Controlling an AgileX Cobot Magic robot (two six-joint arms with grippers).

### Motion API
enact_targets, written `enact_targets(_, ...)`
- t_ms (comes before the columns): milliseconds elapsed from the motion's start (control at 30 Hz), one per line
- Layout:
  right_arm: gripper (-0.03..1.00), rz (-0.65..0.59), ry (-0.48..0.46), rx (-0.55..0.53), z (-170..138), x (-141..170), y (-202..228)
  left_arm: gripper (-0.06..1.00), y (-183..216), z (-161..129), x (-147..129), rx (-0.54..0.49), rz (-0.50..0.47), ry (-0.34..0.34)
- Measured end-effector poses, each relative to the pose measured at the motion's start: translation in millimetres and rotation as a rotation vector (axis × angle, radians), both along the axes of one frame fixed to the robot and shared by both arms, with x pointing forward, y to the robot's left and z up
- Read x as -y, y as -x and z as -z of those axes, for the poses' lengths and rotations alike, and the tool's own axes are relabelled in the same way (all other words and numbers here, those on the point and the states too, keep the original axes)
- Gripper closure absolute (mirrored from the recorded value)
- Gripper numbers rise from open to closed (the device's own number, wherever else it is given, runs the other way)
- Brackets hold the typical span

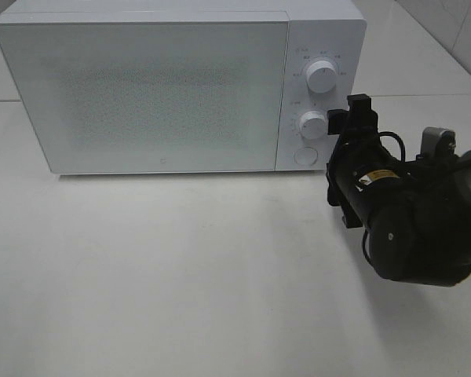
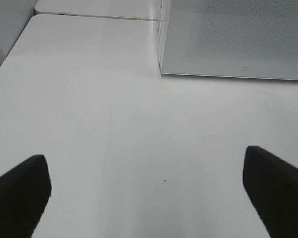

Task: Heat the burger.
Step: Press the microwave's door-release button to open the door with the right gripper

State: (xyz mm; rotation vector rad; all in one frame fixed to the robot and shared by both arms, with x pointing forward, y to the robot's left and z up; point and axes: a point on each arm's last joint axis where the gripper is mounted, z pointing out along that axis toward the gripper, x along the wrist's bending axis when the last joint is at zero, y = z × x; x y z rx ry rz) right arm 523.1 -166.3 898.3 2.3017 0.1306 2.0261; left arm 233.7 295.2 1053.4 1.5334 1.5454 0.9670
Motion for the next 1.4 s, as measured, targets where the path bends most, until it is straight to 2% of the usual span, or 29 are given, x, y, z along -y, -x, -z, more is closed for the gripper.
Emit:
enact_targets(67,0.20,-0.019,0.044,-0.004,-2.8,3.8,7.4,-0.03,0.0,0.0,0.0,0.000,0.000,0.000)
enact_targets(133,0.21,-0.061,0.125,-0.003,-10.3,8.2,17.8,-0.03,0.0,0.0,0.0,0.000,0.000,0.000)
enact_targets(167,0.21,-0.061,0.125,-0.003,-10.3,8.2,17.8,-0.03,0.0,0.0,0.0,0.000,0.000,0.000)
enact_targets(233,0.21,-0.150,0.270,-0.030,-22.2,12.9,27.0,-0.03,0.0,0.0,0.0,0.000,0.000,0.000)
enact_targets(267,0.21,-0.150,0.270,-0.030,-22.2,12.9,27.0,-0.03,0.0,0.0,0.0,0.000,0.000,0.000)
enact_targets(300,0.21,-0.183,0.317,-0.044,-24.9,14.2,27.8,-0.03,0.0,0.0,0.0,0.000,0.000,0.000)
enact_targets(333,0.21,-0.256,0.409,-0.076,-29.5,16.2,28.5,-0.03,0.0,0.0,0.0,0.000,0.000,0.000)
enact_targets(367,0.21,-0.256,0.409,-0.076,-29.5,16.2,28.5,-0.03,0.0,0.0,0.0,0.000,0.000,0.000)
enact_targets(433,0.21,-0.327,0.508,-0.101,-33.7,18.8,29.6,-0.03,0.0,0.0,0.0,0.000,0.000,0.000)
enact_targets(467,0.21,-0.327,0.508,-0.101,-33.7,18.8,29.6,-0.03,0.0,0.0,0.0,0.000,0.000,0.000)
enact_targets(533,0.21,-0.475,0.695,-0.171,-37.2,25.6,34.8,-0.03,0.0,0.0,0.0,0.000,0.000,0.000)
enact_targets(567,0.21,-0.475,0.695,-0.171,-37.2,25.6,34.8,-0.03,0.0,0.0,0.0,0.000,0.000,0.000)
enact_targets(600,0.21,-0.516,0.745,-0.202,-36.3,27.6,36.9,-0.03,0.0,0.0,0.0,0.000,0.000,0.000)
enact_targets(633,0.21,-0.604,0.838,-0.277,-33.9,30.5,39.5,-0.03,0.0,0.0,0.0,0.000,0.000,0.000)
enact_targets(667,0.21,-0.604,0.838,-0.277,-33.9,30.5,39.5,-0.03,0.0,0.0,0.0,0.000,0.000,0.000)
enact_targets(700,0.21,-0.697,0.940,-0.333,-35.4,30.7,40.3,-0.03,0.0,0.0,0.0,0.000,0.000,0.000)
enact_targets(733,0.21,-0.697,0.940,-0.333,-35.4,30.7,40.3,-0.03,0.0,0.0,0.0,0.000,0.000,0.000)
enact_targets(767,0.21,-0.749,0.996,-0.364,-36.8,30.2,39.8,-0.03,0.0,0.0,0.0,0.000,0.000,0.000)
enact_targets(800,0.21,-0.835,1.095,-0.415,-42.0,29.2,36.9,-0.03,0.0,0.0,0.0,0.000,0.000,0.000)
enact_targets(833,0.21,-0.835,1.095,-0.415,-42.0,29.2,36.9,-0.03,0.0,0.0,0.0,0.000,0.000,0.000)
enact_targets(867,0.21,-0.882,1.146,-0.449,-44.6,29.0,35.8,-0.03,0.0,0.0,0.0,0.000,0.000,0.000)
enact_targets(900,0.21,-0.967,1.224,-0.531,-48.3,30.0,35.2,-0.03,0.0,0.0,0.0,0.000,0.000,0.000)
enact_targets(933,0.21,-0.967,1.224,-0.531,-48.3,30.0,35.2,-0.03,0.0,0.0,0.0,0.000,0.000,0.000)
enact_targets(1000,0.21,-1.079,1.319,-0.622,-55.7,31.7,34.3,-0.03,0.0,0.0,0.0,0.000,0.000,0.000)
enact_targets(1033,0.21,-1.079,1.319,-0.622,-55.7,31.7,34.3,-0.03,0.0,0.0,0.0,0.000,0.000,0.000)
enact_targets(1100,0.21,-1.147,1.333,-0.705,-62.5,32.8,35.5,-0.03,0.0,0.0,0.0,0.000,0.000,0.000)
enact_targets(1200,0.21,-1.178,1.314,-0.765,-67.9,35.0,40.1,-0.03,0.0,0.0,0.0,0.000,0.000,0.000)
enact_targets(1333,0.21,-1.190,1.307,-0.799,-77.3,39.3,48.6,-0.03,0.0,0.0,0.0,0.000,0.000,0.000)
enact_targets(1400,0.21,-1.190,1.308,-0.806,-91.7,43.9,59.0,-0.03,0.0,0.0,0.0,0.000,0.000,0.000)
